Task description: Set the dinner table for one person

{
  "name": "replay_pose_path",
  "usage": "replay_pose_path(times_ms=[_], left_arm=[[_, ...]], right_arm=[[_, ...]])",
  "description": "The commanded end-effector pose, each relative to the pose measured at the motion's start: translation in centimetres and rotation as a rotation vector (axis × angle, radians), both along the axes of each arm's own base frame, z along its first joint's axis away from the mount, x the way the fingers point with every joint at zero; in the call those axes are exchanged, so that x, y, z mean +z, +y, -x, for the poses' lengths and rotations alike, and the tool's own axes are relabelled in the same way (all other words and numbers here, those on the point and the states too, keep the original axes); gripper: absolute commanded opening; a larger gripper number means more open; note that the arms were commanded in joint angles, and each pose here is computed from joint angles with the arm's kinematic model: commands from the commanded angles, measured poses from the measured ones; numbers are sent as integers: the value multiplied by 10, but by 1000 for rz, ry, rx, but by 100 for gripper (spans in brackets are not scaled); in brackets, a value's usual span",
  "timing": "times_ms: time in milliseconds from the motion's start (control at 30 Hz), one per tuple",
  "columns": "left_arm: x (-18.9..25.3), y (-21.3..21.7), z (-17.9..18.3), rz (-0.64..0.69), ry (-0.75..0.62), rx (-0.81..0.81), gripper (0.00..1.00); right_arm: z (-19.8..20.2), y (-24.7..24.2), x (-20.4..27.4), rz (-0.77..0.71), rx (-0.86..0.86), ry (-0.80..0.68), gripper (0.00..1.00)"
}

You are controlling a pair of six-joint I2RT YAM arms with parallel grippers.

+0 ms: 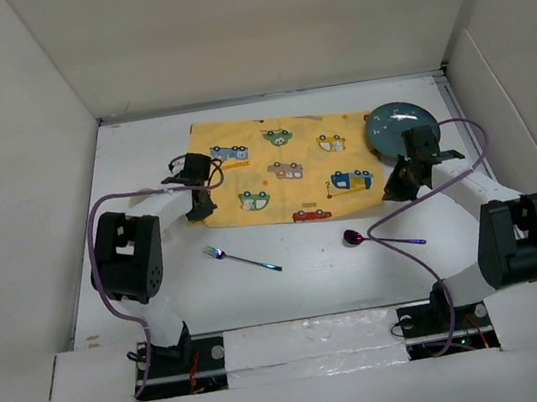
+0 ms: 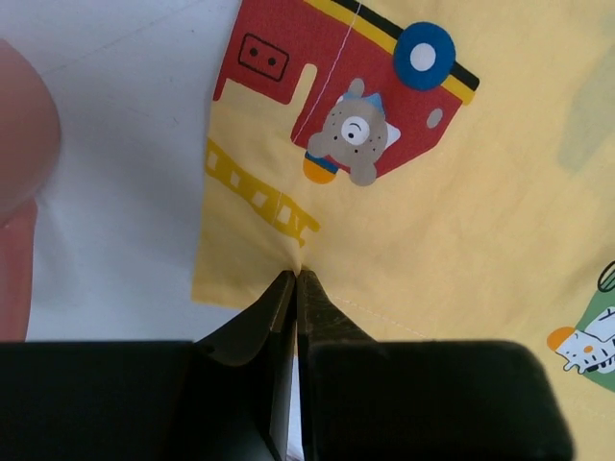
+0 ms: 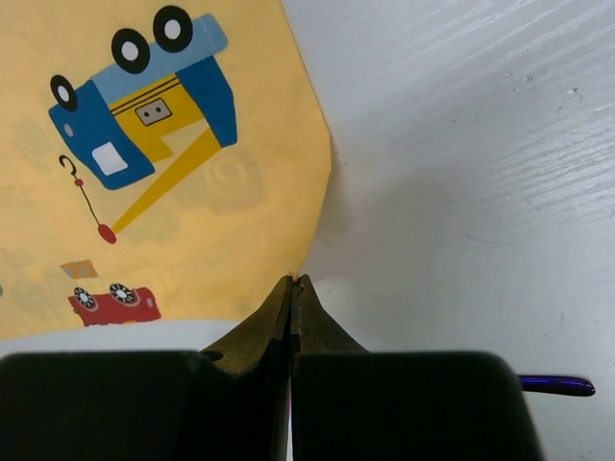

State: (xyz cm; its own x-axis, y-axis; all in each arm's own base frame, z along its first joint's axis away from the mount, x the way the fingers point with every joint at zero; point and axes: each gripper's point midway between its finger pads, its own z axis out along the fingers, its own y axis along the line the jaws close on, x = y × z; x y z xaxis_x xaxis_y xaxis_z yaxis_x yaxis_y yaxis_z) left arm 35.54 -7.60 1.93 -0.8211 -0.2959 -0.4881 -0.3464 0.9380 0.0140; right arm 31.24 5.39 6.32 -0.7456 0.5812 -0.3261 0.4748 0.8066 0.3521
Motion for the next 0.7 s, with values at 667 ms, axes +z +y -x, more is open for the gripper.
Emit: replay_pose_path(times_ms=[667], left_arm=[[13,21,72,1,81,59,20]], right_arm=[[3,2,-13,-55,-23,7,0]])
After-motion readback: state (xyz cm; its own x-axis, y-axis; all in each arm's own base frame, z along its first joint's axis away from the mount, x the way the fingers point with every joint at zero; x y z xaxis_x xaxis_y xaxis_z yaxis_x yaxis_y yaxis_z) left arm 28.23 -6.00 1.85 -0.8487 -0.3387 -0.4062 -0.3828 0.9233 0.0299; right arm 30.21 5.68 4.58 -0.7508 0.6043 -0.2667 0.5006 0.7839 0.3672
